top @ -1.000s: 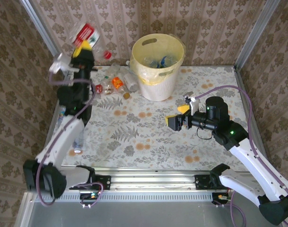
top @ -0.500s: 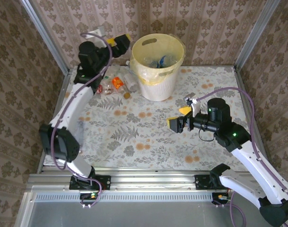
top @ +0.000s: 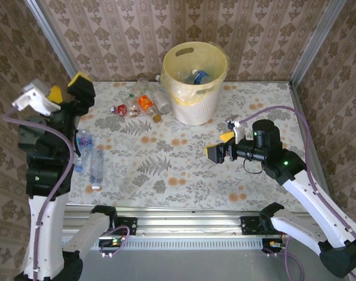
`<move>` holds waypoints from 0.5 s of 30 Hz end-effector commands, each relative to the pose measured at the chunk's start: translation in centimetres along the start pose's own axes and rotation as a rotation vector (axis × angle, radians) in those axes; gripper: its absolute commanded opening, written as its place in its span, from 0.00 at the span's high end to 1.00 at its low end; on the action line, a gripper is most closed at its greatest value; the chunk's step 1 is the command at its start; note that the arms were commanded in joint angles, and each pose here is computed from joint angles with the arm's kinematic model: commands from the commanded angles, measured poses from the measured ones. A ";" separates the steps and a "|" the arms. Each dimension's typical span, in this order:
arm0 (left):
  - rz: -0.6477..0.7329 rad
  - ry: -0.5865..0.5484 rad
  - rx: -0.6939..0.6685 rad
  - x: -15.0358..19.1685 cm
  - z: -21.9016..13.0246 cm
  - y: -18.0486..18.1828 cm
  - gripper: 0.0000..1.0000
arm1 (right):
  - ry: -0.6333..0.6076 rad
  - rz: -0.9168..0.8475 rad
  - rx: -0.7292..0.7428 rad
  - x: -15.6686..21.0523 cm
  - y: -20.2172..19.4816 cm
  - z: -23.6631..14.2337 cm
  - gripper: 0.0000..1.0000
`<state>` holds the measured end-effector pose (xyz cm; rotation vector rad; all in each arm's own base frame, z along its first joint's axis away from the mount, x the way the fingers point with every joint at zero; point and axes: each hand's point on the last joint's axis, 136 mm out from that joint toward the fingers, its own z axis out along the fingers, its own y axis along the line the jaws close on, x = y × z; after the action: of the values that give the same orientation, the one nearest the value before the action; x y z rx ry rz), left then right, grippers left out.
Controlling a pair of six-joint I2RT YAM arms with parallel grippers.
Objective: Throw the plastic bottles in the bin
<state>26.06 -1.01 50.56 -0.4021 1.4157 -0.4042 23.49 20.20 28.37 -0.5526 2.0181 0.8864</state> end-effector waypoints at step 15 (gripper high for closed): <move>-0.393 0.641 -0.867 22.2 -4.6 21.6 0.00 | 0.014 0.019 -0.007 0.6 0.0 0.0 0.00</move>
<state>26.18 6.48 22.59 -1.1586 2.0549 -0.2066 23.54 20.28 28.16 -0.5542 2.0256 0.8892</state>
